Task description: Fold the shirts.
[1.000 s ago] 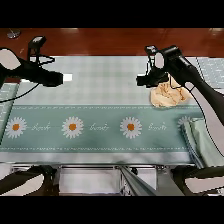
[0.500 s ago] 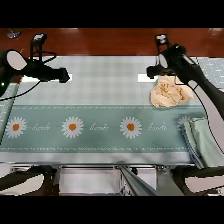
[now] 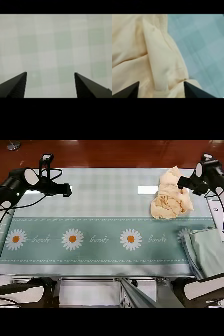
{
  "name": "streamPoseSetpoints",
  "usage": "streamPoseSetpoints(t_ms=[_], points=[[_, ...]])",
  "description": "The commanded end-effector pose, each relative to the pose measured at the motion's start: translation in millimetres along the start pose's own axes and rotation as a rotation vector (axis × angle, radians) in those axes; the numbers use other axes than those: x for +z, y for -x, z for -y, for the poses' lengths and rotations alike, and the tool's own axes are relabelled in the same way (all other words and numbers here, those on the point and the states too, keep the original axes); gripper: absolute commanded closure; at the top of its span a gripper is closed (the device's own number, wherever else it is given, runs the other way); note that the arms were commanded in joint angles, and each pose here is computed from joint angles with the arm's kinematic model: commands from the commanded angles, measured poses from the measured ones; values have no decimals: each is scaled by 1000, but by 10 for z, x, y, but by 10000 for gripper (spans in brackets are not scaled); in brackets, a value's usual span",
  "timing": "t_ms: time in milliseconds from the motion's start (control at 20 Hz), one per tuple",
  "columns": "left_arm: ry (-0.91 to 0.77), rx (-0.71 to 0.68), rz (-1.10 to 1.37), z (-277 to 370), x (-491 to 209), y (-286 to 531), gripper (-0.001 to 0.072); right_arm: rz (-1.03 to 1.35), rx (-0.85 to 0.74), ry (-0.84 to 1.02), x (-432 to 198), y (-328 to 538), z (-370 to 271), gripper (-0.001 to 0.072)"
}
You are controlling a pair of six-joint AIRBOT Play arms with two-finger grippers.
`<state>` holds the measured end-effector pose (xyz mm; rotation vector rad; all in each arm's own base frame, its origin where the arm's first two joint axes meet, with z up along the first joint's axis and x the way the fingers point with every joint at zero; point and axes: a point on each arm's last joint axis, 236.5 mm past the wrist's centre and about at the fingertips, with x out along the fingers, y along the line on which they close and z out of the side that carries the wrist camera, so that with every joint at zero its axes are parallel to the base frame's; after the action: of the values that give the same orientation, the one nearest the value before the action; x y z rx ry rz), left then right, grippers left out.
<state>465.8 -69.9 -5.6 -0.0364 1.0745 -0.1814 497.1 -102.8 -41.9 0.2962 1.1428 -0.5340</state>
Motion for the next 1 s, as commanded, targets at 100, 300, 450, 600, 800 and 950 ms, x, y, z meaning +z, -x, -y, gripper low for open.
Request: streamPoseSetpoints(t_ms=[100,300,450,600,800,950], points=[[9,3,-13,-18,-30,-47,5,-219,203,-60,-432,-502,-291,83],[1,27,-77,-118,-154,35,5,-230,426,29,-329,-135,-779,685],[67,92,-57,-482,-6,505,6,-19,502,83,415,767,-880,685],[100,113,67,-581,121,1212,6,300,594,161,1032,2106,-922,685],[99,29,205,-159,-227,1776,6,553,676,303,962,3447,-1009,685],[141,-53,263,89,-636,1923,6,676,744,423,644,4200,-1169,685]])
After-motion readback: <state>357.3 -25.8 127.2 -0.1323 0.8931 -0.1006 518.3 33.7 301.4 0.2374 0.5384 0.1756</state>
